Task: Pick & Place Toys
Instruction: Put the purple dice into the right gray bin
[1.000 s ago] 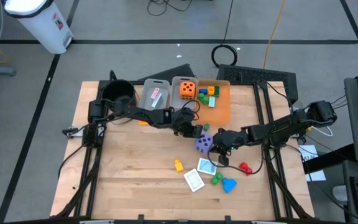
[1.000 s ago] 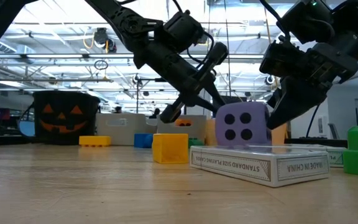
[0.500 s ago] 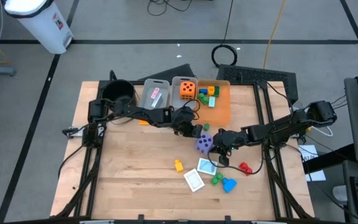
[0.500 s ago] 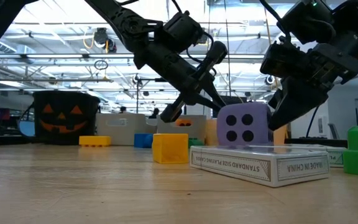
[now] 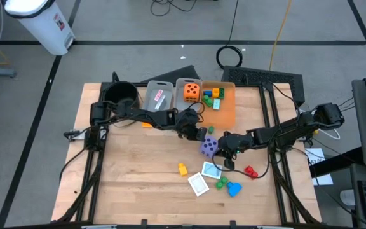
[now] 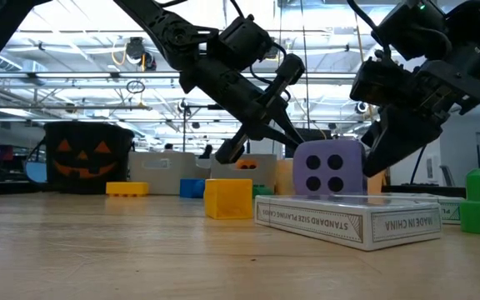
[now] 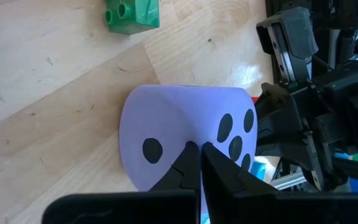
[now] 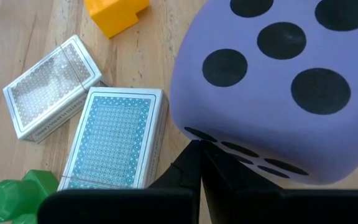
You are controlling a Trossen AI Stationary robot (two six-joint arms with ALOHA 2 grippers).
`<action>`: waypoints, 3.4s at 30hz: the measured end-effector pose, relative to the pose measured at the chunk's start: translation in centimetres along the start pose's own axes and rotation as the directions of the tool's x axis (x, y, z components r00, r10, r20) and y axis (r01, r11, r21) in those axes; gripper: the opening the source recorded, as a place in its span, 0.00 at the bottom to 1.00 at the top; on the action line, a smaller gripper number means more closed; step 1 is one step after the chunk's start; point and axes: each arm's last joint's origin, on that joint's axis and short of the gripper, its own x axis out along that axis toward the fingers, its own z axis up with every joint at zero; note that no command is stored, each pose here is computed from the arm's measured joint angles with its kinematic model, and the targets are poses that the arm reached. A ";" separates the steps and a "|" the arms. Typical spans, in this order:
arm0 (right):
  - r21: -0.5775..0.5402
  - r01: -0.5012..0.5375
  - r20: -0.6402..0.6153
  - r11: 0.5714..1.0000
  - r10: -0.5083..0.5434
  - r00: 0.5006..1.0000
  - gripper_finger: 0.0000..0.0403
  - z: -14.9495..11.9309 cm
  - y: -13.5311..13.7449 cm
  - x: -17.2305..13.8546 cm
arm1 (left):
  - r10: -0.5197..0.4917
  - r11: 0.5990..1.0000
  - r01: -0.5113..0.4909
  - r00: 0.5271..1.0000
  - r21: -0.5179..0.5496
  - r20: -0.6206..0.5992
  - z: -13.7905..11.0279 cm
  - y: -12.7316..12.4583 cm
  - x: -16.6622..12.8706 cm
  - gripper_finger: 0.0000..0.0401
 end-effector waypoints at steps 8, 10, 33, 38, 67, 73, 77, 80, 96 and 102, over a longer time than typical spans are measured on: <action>0.026 0.017 -0.034 1.000 -0.016 0.999 0.00 -0.3 -0.1 0.0 | -0.010 1.000 0.010 1.000 0.004 -0.026 0.1 -0.1 -0.4 0.00; 0.027 0.018 -0.035 0.999 -0.017 0.999 0.00 -0.3 -0.1 0.0 | -0.002 1.000 0.002 1.000 0.006 -0.028 0.2 -0.2 -0.8 0.00; 0.027 0.014 -0.037 1.000 -0.013 0.999 0.00 -0.4 -0.1 0.0 | 0.048 0.998 -0.049 0.999 0.037 0.019 0.6 -0.6 -2.4 0.00; 0.030 -0.018 -0.041 0.999 0.019 0.999 0.01 -0.3 0.0 -0.3 | 0.015 0.999 -0.016 0.999 0.049 0.033 1.6 -1.0 -3.8 0.00; 0.126 -0.021 0.008 0.992 0.021 1.000 0.85 0.9 -2.4 -4.0 | -0.124 0.878 0.017 0.974 0.479 0.191 2.0 -6.2 -14.7 0.17; 0.073 -0.034 0.135 0.997 0.024 0.991 0.91 2.3 -2.7 -4.7 | -0.115 0.836 0.008 0.980 0.548 0.162 1.0 -6.5 -14.2 0.18; 0.026 -0.034 0.168 0.999 0.030 0.985 0.91 3.4 -2.4 -5.6 | -0.091 0.830 -0.006 0.985 0.558 0.146 0.6 -6.4 -14.0 0.18; -0.038 -0.032 0.223 0.999 0.040 0.974 0.91 5.0 -1.8 -6.5 | -0.039 0.839 -0.048 0.988 0.542 0.148 0.4 -6.0 -13.9 0.18; -0.101 0.149 0.560 0.984 -0.067 0.826 0.91 9.6 -1.3 -9.8 | 0.055 0.859 -0.100 0.993 0.502 0.105 -0.1 -5.1 -13.8 0.18; -0.037 0.165 0.537 0.986 -0.120 0.835 0.96 9.4 -1.8 -9.7 | 0.062 0.862 -0.090 0.995 0.498 0.073 -0.6 -5.1 -13.6 0.18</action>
